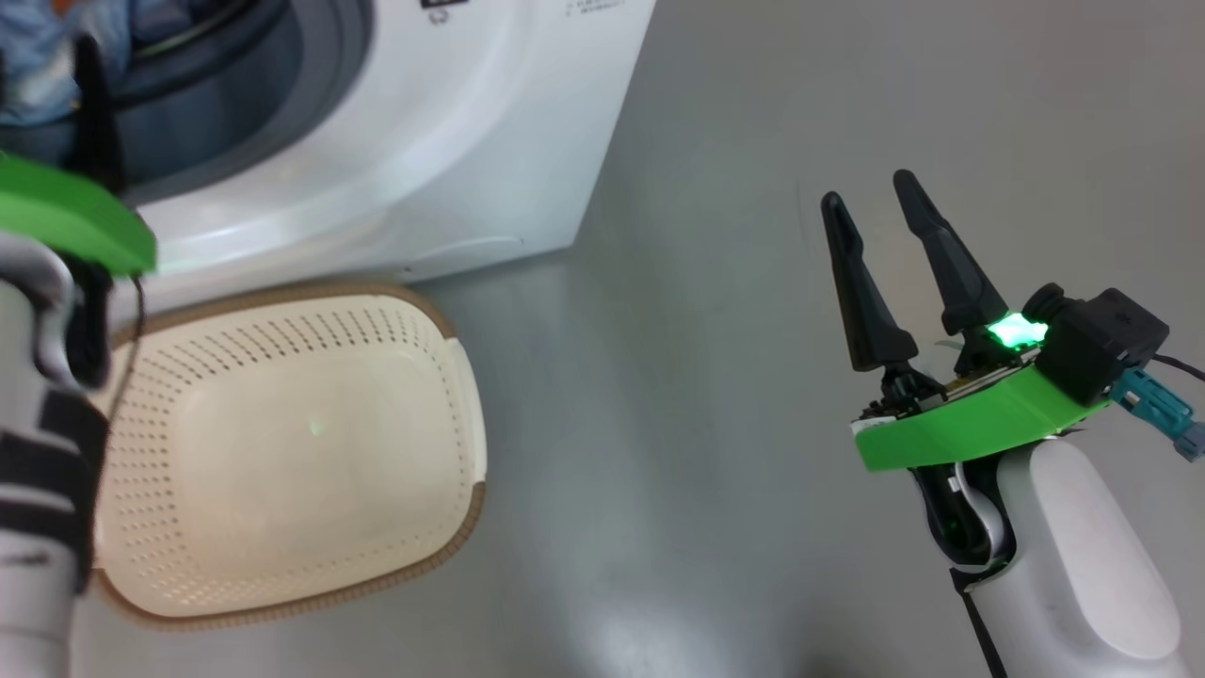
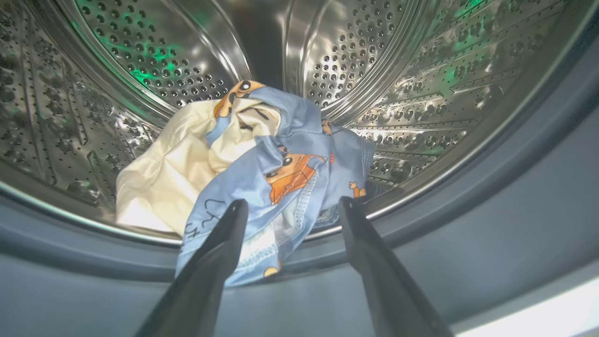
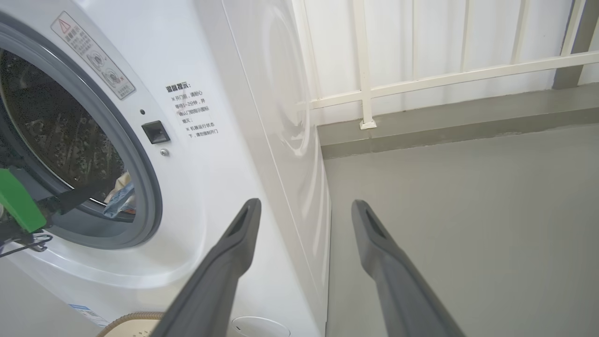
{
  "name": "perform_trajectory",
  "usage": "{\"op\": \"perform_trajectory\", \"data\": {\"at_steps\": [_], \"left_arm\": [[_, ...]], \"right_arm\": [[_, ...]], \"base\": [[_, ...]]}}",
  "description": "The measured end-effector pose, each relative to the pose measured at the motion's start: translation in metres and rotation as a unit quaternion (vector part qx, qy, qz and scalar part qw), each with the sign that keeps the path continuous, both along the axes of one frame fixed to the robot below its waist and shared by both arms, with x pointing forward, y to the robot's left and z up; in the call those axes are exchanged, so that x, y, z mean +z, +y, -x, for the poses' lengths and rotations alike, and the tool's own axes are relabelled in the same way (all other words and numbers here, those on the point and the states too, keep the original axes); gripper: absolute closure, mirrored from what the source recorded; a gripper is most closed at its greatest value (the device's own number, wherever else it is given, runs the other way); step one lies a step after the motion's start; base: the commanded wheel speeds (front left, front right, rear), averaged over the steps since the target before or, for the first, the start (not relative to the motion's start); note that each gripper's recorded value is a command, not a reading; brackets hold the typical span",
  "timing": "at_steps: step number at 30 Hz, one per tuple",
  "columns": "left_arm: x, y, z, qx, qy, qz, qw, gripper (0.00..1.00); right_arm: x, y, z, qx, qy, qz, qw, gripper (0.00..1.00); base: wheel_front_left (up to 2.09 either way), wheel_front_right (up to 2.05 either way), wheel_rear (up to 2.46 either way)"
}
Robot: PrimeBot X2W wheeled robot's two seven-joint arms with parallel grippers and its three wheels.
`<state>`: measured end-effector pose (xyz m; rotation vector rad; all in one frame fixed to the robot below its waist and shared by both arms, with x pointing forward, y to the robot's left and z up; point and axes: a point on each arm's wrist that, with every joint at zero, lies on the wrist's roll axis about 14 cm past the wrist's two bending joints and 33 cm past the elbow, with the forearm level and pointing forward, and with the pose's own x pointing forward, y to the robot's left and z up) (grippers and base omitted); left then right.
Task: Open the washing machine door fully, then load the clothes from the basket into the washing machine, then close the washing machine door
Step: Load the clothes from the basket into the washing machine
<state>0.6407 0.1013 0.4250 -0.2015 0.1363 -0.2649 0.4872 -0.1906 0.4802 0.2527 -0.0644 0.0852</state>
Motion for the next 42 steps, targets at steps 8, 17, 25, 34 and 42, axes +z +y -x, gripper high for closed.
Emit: {"op": "perform_trajectory", "data": {"at_steps": [8, 17, 25, 34, 42], "left_arm": [[0.019, 0.009, 0.045, 0.007, -0.024, 0.008, 1.000, 0.00], [0.031, 0.026, 0.103, 0.025, -0.029, 0.009, 0.999, 0.00], [0.054, 0.051, 0.168, 0.062, -0.050, 0.012, 0.997, 0.00], [0.078, 0.065, 0.218, 0.088, -0.081, 0.008, 0.993, 0.00], [0.087, 0.076, 0.247, 0.107, -0.093, 0.012, 0.990, 0.00]], "right_arm": [[0.022, 0.001, 0.011, 0.005, -0.020, -0.002, 1.000, 0.00], [0.050, 0.005, 0.027, 0.014, -0.049, -0.001, 0.999, 0.00], [0.065, 0.012, 0.057, 0.025, -0.059, -0.006, 0.998, 0.00], [0.073, 0.020, 0.081, 0.038, -0.067, -0.016, 0.997, 0.00], [0.082, 0.024, 0.091, 0.047, -0.079, -0.016, 0.996, 0.00]], "base": [[0.00, 0.00, 0.00], [0.00, 0.00, 0.00], [0.00, 0.00, 0.00], [0.00, 0.00, 0.00], [0.00, 0.00, 0.00]]}}
